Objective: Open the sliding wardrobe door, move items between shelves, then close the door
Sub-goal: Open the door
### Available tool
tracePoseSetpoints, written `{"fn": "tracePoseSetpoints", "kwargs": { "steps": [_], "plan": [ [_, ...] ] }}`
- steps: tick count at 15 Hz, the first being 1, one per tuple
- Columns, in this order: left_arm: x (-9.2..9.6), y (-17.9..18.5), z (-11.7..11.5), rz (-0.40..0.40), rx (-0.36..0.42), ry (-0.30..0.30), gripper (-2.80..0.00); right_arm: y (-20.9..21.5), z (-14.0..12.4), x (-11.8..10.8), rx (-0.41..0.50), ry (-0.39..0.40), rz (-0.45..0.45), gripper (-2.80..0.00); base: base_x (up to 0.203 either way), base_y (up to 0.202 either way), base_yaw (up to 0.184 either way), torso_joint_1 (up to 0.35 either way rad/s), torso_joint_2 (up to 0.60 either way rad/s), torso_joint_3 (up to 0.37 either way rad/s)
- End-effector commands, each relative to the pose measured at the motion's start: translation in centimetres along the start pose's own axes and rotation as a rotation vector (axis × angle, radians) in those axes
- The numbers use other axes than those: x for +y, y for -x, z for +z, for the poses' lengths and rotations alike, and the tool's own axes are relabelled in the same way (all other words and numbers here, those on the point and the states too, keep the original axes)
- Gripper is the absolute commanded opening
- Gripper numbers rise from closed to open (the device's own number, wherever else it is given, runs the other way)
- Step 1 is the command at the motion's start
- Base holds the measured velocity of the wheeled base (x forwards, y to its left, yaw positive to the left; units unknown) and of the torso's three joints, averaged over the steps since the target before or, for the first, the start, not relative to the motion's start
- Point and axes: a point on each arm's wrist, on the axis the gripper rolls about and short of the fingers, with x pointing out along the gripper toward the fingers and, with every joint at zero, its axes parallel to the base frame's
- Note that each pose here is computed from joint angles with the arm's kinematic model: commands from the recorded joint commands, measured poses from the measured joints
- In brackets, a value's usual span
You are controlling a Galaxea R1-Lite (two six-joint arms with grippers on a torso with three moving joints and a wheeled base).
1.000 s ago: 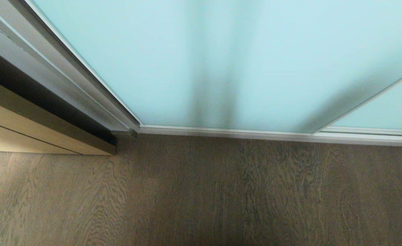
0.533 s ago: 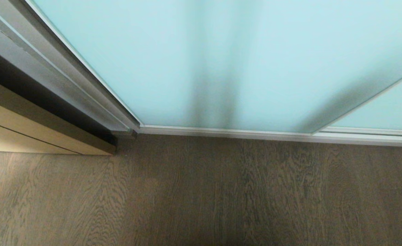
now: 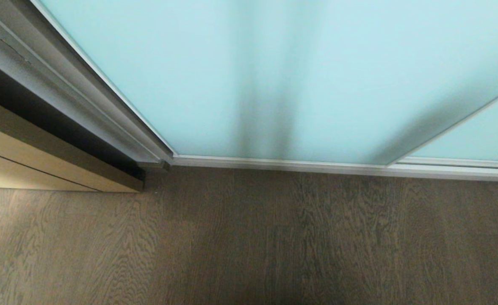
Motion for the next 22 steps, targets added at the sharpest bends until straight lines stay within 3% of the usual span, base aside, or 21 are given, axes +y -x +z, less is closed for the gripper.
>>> {"fn": "tracePoseSetpoints", "kwargs": {
  "steps": [1, 5, 7, 9, 12, 22],
  "plan": [
    [-1.7, -6.8, -0.5, 0.045, -0.045, 0.003, -2.80, 0.0, 0.0, 0.0, 0.001, 0.000, 0.000, -2.80, 0.000, 0.000, 0.000, 0.000, 0.00, 0.000],
    [-3.0, -12.0, -0.6, 0.077, -0.227, 0.024, -2.80, 0.0, 0.0, 0.0, 0.001, 0.000, 0.000, -2.80, 0.000, 0.000, 0.000, 0.000, 0.00, 0.000],
    [-3.4, -13.4, -0.2, 0.045, -0.318, 0.038, -2.80, 0.0, 0.0, 0.0, 0.001, 0.000, 0.000, -2.80, 0.000, 0.000, 0.000, 0.000, 0.00, 0.000],
    [-3.4, -13.4, 0.4, 0.014, -0.352, 0.052, -2.80, 0.0, 0.0, 0.0, 0.001, 0.000, 0.000, -2.80, 0.000, 0.000, 0.000, 0.000, 0.00, 0.000],
    [-3.5, -13.6, 0.6, 0.004, -0.360, 0.081, -2.80, 0.0, 0.0, 0.0, 0.001, 0.000, 0.000, -2.80, 0.000, 0.000, 0.000, 0.000, 0.00, 0.000],
    [-5.2, -18.9, -2.9, -0.023, -0.268, 0.126, -2.80, 0.0, 0.0, 0.0, 0.001, 0.000, 0.000, -2.80, 0.000, 0.000, 0.000, 0.000, 0.00, 0.000]
  ]
}}
